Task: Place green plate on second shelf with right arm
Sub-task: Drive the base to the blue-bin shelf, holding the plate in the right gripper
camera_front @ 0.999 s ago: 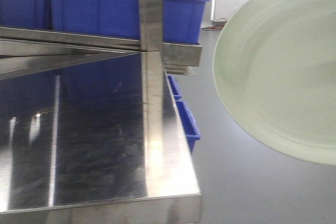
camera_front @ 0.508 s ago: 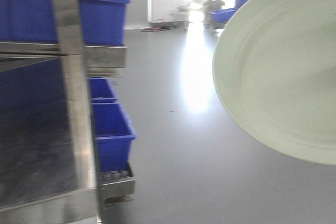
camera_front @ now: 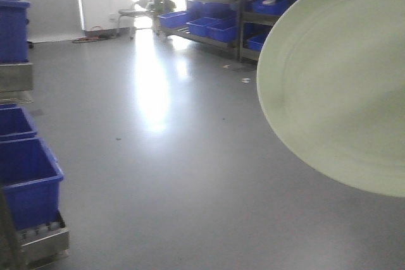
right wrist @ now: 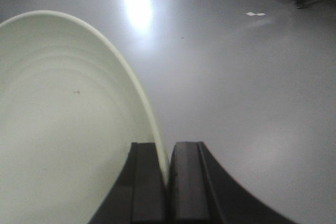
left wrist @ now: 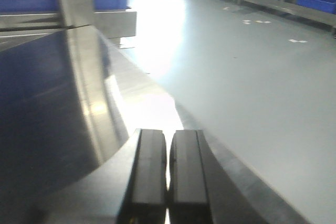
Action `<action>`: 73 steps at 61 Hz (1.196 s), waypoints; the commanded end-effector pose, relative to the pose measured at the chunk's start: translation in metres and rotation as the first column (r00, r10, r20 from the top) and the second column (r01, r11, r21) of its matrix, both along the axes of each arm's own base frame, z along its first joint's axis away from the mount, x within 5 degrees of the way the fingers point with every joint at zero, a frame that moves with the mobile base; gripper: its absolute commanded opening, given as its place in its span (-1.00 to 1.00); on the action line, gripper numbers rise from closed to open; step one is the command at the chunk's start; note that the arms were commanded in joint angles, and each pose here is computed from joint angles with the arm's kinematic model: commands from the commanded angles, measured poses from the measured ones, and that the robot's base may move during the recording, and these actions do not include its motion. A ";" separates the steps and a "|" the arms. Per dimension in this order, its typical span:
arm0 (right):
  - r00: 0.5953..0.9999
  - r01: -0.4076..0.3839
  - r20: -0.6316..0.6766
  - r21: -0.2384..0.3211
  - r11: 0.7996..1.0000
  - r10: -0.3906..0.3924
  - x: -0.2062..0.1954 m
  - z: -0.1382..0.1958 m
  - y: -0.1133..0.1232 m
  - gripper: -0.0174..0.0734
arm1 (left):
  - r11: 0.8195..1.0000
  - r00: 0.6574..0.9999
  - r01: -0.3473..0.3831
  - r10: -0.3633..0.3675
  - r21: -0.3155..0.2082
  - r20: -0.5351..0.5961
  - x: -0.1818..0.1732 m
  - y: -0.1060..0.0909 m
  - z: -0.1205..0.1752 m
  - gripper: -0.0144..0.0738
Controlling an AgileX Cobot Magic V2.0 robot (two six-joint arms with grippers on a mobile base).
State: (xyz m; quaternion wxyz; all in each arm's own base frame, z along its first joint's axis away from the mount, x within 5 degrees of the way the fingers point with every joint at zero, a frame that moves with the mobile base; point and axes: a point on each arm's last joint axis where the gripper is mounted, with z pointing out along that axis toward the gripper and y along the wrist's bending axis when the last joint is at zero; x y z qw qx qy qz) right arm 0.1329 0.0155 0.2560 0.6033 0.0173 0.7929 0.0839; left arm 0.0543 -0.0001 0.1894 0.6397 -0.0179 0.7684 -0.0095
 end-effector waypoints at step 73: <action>0.990 -0.020 0.144 0.020 1.000 0.017 0.003 0.021 0.002 -0.49 | 1.000 0.999 0.004 -0.004 -0.002 0.053 0.001 0.000 -0.006 -0.39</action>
